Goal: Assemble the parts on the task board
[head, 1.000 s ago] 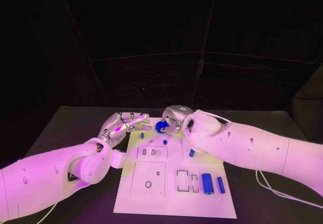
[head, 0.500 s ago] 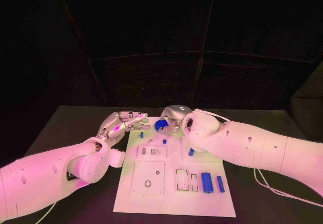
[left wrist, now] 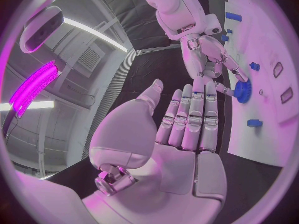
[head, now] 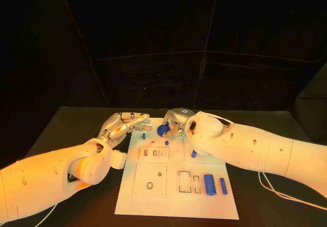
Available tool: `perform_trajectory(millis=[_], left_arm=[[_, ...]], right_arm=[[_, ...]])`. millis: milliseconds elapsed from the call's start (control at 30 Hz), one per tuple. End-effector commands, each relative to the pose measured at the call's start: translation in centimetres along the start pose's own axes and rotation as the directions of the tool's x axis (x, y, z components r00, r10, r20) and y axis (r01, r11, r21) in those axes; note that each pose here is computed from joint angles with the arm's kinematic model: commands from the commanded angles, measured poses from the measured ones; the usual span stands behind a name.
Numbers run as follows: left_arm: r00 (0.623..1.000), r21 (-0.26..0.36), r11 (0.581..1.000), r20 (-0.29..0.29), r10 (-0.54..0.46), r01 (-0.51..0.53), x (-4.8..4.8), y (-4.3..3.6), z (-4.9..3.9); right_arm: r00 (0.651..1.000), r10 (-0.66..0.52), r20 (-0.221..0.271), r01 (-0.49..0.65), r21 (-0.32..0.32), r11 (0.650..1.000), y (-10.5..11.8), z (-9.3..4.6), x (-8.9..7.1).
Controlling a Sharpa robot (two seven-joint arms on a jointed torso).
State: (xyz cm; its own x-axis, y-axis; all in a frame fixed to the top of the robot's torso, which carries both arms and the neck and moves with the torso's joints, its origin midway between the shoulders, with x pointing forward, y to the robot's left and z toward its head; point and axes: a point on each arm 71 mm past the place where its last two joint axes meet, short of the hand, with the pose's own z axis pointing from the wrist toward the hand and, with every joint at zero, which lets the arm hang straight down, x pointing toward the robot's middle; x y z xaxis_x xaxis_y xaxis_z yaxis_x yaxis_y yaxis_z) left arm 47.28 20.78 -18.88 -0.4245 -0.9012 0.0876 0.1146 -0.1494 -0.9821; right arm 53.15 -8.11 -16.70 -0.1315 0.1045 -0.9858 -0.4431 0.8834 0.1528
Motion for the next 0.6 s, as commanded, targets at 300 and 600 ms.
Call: perform_trajectory(millis=[300, 600], left_arm=[[1.0, 0.006, 1.0, -0.01, -0.007, 0.007, 0.05, -0.13, 0.03], [1.0, 0.005, 1.0, -0.01, -0.007, 0.007, -0.01, -0.13, -0.01]], right_arm=[[1.0, 0.004, 0.014, -0.004, 0.001, 1.0, -0.1, -0.2, -0.3], [0.992, 0.053, 0.115, -0.052, -0.008, 0.999, -1.3, -1.3, -1.1]])
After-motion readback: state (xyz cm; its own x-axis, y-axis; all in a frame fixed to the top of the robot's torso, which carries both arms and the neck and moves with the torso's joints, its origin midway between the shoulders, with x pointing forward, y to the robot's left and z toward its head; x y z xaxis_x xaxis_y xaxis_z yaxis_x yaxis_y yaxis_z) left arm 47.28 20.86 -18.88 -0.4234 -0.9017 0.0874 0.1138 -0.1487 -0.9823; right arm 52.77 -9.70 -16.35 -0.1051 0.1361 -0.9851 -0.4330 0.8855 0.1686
